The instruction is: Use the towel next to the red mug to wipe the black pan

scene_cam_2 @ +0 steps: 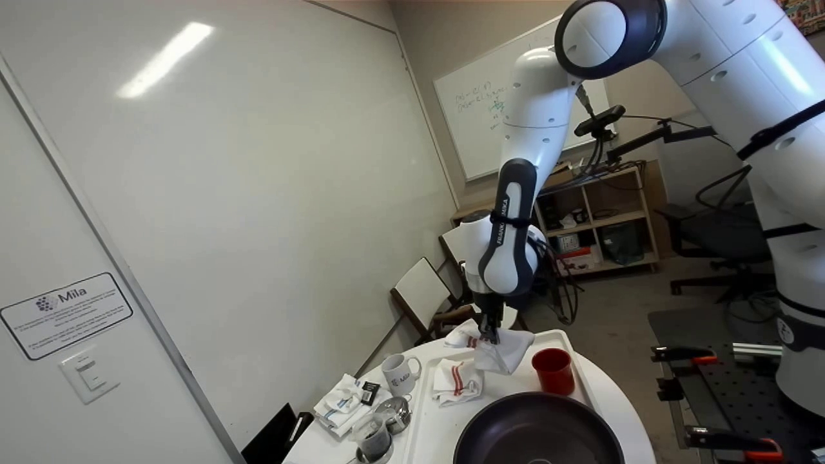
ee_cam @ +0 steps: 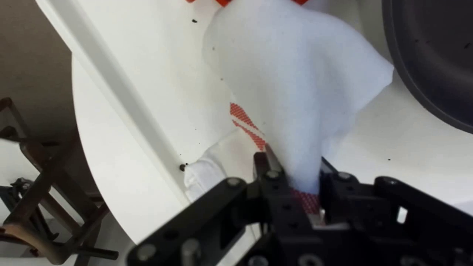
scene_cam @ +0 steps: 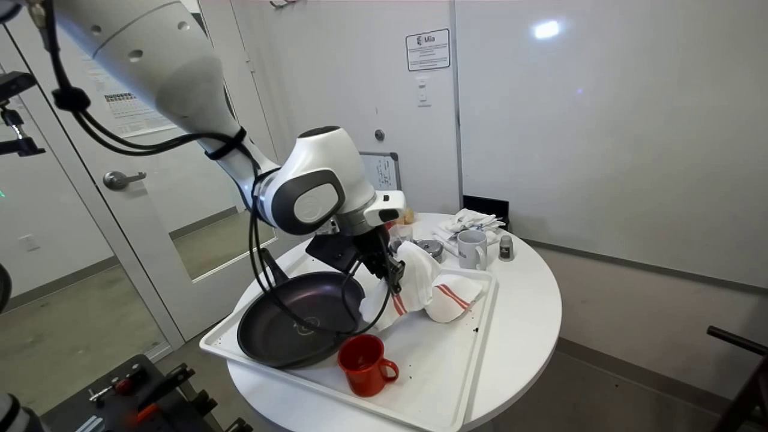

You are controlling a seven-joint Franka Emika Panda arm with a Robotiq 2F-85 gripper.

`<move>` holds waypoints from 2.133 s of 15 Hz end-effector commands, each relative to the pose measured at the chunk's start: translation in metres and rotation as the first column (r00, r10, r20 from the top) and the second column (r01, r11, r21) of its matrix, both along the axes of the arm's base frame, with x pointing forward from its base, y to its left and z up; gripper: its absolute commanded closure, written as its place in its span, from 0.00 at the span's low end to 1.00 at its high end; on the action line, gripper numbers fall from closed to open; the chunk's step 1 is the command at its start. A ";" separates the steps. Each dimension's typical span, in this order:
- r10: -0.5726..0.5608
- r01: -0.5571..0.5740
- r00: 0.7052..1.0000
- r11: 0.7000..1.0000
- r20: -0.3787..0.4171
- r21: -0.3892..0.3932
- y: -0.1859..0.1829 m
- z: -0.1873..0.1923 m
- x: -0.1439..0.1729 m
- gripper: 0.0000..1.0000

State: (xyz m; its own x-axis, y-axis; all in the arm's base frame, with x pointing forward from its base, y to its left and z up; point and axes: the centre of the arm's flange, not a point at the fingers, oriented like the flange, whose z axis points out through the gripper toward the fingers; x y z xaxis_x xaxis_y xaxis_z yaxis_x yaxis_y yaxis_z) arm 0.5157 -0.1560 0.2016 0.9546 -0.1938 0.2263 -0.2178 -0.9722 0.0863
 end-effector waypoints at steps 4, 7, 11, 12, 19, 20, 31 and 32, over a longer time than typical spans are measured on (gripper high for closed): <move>-0.128 0.137 0.985 0.988 -0.120 0.072 -0.047 -0.022 0.055 0.96; -0.213 0.244 0.957 0.957 -0.197 0.154 -0.063 -0.037 0.070 0.96; -0.304 0.383 0.908 0.880 -0.289 0.279 -0.068 -0.044 0.083 0.96; -0.327 0.418 0.894 0.856 -0.308 0.304 -0.067 -0.043 0.085 0.96; -0.586 0.690 0.723 0.638 -0.366 0.343 -0.080 -0.045 0.089 0.96; -0.616 0.722 0.692 0.603 -0.377 0.340 -0.082 -0.046 0.086 0.96; -0.813 0.914 0.394 0.295 -0.429 0.280 -0.103 -0.048 0.045 0.96; -0.818 0.921 0.375 0.277 -0.436 0.273 -0.104 -0.052 0.040 0.96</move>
State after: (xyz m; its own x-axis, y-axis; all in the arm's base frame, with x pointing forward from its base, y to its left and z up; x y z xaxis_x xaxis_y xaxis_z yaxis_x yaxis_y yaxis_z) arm 0.5738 -0.2623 0.1498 0.2334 -0.9359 -0.2638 -0.9714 -0.2121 -0.1070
